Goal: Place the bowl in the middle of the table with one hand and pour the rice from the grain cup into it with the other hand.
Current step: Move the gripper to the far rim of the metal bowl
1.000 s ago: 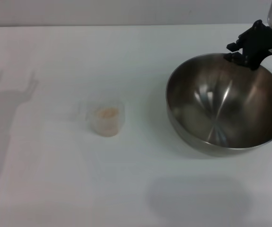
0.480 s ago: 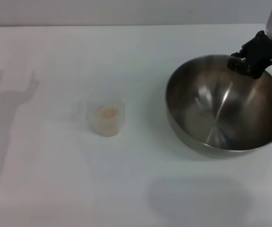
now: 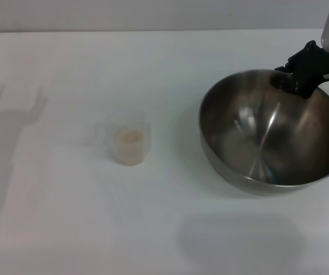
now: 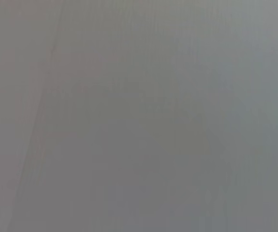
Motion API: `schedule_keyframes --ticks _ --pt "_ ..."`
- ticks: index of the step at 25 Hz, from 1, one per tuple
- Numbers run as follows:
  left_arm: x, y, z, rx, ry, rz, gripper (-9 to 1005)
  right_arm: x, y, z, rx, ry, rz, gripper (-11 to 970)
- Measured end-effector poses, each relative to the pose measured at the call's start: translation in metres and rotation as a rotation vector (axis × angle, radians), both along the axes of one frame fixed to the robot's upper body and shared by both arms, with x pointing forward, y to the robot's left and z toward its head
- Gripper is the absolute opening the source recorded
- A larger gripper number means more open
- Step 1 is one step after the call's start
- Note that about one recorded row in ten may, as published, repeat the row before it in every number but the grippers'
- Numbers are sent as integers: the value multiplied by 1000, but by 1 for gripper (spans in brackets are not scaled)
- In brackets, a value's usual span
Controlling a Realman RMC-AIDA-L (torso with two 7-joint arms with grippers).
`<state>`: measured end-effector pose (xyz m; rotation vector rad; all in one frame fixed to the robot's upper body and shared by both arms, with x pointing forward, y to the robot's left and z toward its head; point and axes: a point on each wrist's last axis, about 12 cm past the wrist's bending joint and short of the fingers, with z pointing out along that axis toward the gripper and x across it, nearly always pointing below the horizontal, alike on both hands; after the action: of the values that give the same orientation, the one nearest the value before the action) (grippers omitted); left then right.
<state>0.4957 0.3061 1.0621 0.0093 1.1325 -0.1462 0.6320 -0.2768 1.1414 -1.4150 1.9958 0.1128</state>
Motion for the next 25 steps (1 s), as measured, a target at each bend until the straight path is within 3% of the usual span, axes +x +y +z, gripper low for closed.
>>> schedule_keyframes --ticks 25 --pt "5 -1 3 4 -11 1 811 -9 6 15 150 88 -99 128"
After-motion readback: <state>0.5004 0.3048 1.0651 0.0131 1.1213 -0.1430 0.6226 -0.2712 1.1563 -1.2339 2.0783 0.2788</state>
